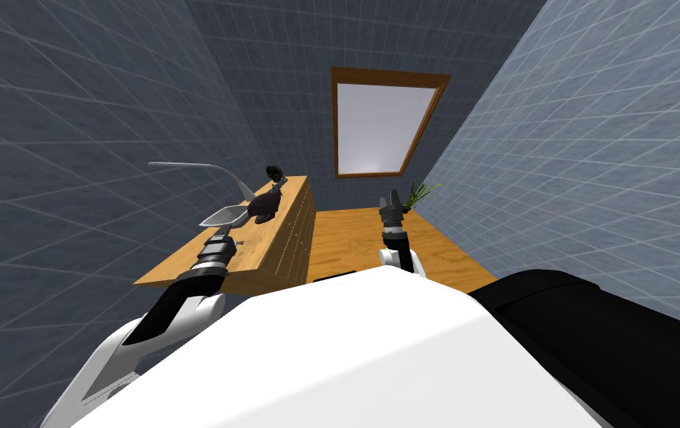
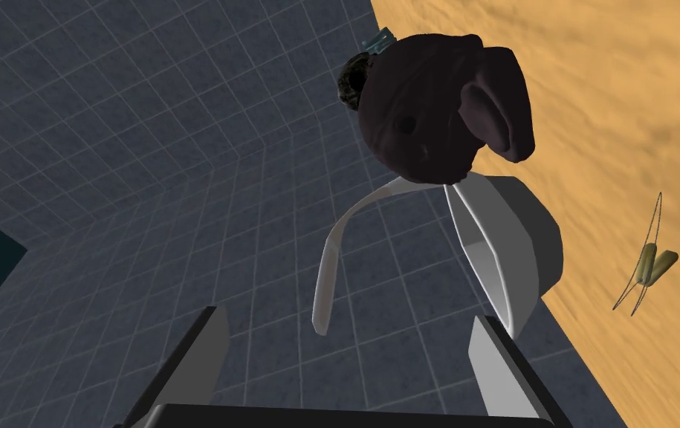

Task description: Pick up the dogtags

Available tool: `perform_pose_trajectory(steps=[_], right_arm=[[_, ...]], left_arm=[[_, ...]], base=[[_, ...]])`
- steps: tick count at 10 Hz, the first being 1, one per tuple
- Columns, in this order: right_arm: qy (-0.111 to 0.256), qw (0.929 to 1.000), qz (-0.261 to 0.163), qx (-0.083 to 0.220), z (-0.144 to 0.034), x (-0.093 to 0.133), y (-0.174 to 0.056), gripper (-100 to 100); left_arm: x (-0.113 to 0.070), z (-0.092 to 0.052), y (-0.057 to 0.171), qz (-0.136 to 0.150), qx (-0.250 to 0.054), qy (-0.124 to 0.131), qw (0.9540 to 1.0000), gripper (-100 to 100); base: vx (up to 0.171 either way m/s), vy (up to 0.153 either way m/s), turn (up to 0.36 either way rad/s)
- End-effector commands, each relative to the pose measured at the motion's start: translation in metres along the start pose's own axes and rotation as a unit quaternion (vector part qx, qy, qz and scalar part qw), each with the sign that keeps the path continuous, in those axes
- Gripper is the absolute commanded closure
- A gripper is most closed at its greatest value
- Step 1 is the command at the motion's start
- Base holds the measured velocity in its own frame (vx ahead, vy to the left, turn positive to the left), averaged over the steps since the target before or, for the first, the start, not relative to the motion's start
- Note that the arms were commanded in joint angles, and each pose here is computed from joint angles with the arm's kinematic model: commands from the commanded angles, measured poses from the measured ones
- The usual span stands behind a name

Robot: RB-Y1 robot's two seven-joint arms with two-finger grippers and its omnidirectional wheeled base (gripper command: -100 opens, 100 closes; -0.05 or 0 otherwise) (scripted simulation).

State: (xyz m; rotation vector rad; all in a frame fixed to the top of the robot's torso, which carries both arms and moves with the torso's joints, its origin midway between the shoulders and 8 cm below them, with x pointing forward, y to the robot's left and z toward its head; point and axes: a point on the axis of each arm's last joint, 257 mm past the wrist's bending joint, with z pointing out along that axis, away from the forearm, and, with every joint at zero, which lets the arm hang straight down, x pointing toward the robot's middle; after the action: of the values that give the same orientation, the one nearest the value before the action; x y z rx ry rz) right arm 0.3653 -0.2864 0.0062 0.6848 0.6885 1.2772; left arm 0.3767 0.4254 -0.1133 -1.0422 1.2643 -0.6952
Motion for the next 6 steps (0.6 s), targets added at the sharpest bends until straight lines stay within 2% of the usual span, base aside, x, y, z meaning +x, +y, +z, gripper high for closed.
perform_pose_trajectory(steps=[1, 5, 6], right_arm=[[0.000, 1.0000, 0.000, 0.000, 0.000, 0.000, 0.000, 0], [0.000, 1.0000, 0.000, 0.000, 0.000, 0.000, 0.000, 0], [0.000, 1.0000, 0.000, 0.000, 0.000, 0.000, 0.000, 0]], left_arm=[[-0.009, -0.001, 0.012, 0.007, -0.025, -0.002, 0.9997, -100], [-0.020, -0.005, 0.035, 0.017, -0.074, -0.004, 0.9971, -100], [-0.020, -0.006, 0.036, 0.017, -0.076, -0.004, 0.9969, -100]], base=[[0.030, -0.023, -0.105], [0.032, -0.003, -0.049], [0.027, 0.007, -0.033]])
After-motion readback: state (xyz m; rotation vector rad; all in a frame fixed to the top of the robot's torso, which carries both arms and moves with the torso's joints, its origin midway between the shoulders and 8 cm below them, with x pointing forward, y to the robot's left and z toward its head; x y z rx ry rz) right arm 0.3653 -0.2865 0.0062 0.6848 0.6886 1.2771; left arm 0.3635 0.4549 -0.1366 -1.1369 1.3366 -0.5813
